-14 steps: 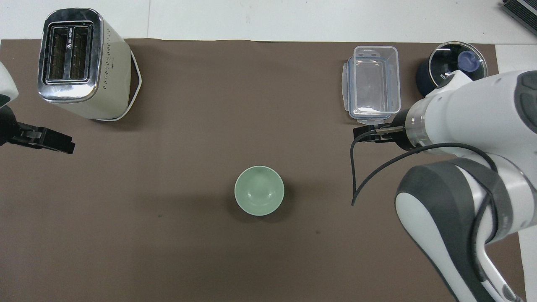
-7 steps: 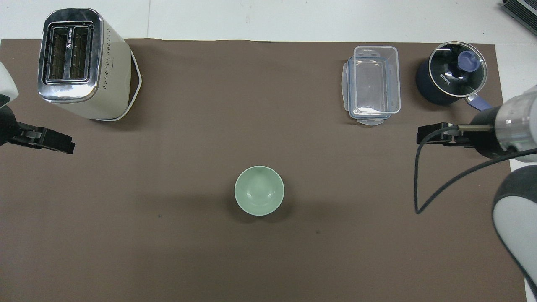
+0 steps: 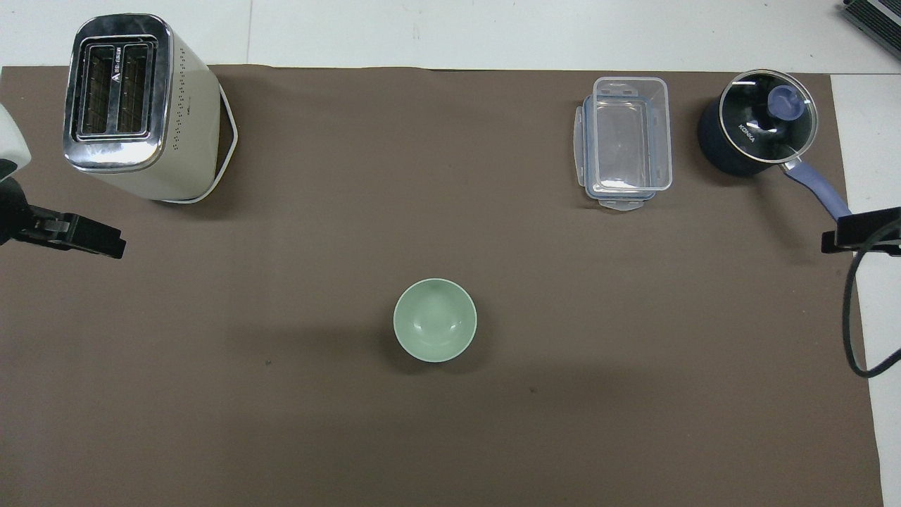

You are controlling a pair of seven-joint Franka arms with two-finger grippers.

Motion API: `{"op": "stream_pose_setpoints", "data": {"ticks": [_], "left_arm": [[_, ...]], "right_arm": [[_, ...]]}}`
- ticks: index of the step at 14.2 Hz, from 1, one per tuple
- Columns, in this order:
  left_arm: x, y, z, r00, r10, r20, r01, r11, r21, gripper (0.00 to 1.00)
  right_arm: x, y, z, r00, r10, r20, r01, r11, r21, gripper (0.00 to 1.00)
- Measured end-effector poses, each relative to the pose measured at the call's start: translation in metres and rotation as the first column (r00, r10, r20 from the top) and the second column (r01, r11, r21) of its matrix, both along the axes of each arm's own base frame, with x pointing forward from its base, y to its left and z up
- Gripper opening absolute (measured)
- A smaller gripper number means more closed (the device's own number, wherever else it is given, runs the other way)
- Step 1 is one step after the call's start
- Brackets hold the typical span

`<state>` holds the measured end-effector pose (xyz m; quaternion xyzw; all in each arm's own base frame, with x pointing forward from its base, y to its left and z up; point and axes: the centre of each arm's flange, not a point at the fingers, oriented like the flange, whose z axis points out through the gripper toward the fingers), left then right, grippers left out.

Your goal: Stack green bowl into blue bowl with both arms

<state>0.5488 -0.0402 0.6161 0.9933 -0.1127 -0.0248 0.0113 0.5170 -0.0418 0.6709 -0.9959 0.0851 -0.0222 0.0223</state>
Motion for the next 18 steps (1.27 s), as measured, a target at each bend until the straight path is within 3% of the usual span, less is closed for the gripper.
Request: {"op": "stream_pose_setpoints", "data": {"ticks": [7,18], "left_arm": [[0.000,0.000,0.000,1.000,0.000,0.000,0.000,1.000,0.000,1.00],[0.000,0.001,0.000,1.000,0.001,0.001,-0.001,1.000,0.000,1.00]], "right_arm": [[-0.007,-0.007,-0.005,0.998,0.031,-0.047,-0.032,0.999,-0.021,1.00],[-0.008,0.008,0.002,0.997,0.074,-0.035,-0.076,0.996,-0.043,1.00]]}}
